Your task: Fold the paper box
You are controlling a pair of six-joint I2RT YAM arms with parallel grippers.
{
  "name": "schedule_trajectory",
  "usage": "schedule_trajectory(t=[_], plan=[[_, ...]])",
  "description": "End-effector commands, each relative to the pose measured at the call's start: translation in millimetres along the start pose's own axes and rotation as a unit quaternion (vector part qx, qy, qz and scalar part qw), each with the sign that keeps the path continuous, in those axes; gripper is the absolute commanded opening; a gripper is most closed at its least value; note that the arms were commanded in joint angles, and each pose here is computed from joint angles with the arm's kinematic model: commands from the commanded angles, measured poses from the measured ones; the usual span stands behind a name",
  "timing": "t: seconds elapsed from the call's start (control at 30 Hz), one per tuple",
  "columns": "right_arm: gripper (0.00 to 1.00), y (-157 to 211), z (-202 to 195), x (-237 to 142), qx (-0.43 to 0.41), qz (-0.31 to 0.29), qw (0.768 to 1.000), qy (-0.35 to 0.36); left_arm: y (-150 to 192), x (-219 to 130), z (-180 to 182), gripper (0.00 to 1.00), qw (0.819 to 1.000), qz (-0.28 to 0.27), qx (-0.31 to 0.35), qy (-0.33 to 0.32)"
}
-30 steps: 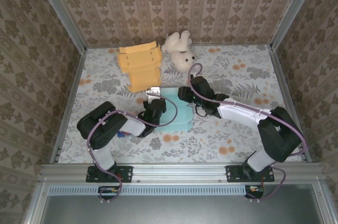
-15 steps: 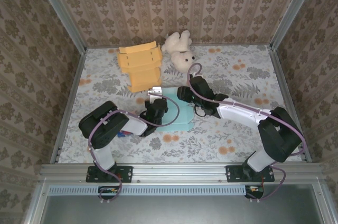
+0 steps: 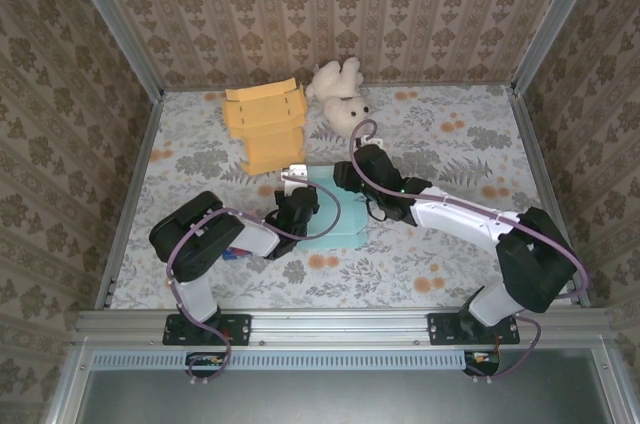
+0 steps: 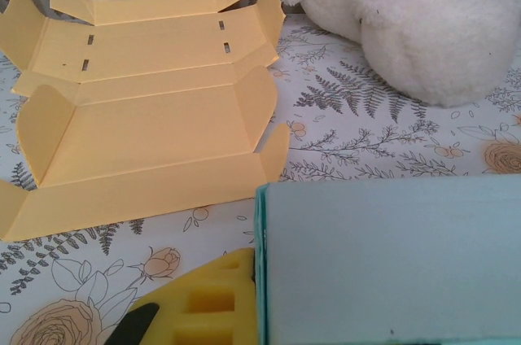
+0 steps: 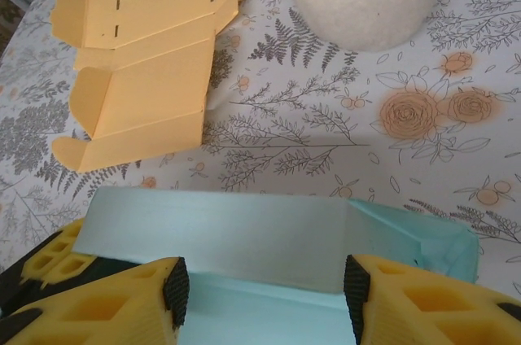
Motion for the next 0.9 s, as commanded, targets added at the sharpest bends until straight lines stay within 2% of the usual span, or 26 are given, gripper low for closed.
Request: schedule_trajectory(t=[0.0,0.5,0.77,0.87], plan=[[0.56,1.2,0.4,9.7,-0.008,0.011,1.0,0.017,6.4,1.2,-3.3,0.0,1.0,0.011,0.006,-0.003],[0.56,17.7,0.7,21.7,0.005,0.041,0.999,0.006,8.3,1.7,-4.3,0.0,1.0,0.011,0.002,-0.004],[0.57,22.7,13.2,19.8,0.07,0.028,0.992,-0.101,8.7,1.2,-7.5,0.0,1.0,0.012,0.0,0.002],[0.57,24.9,10.5,16.3,0.079,0.02,0.991,-0.103,9.2,0.6,-7.0,0.0,1.0,0.012,0.0,0.002]])
Point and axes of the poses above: each hand's point on the last joint's axis, 136 mm out from that joint toward the fingers, its own x axis out along the fingers, its own z axis along the line the jaws close on, y = z × x, the point moved 9 cm from there along -x, back along the fingers, and after that the axes turned 6 degrees about -x, right-handed, at the moved point
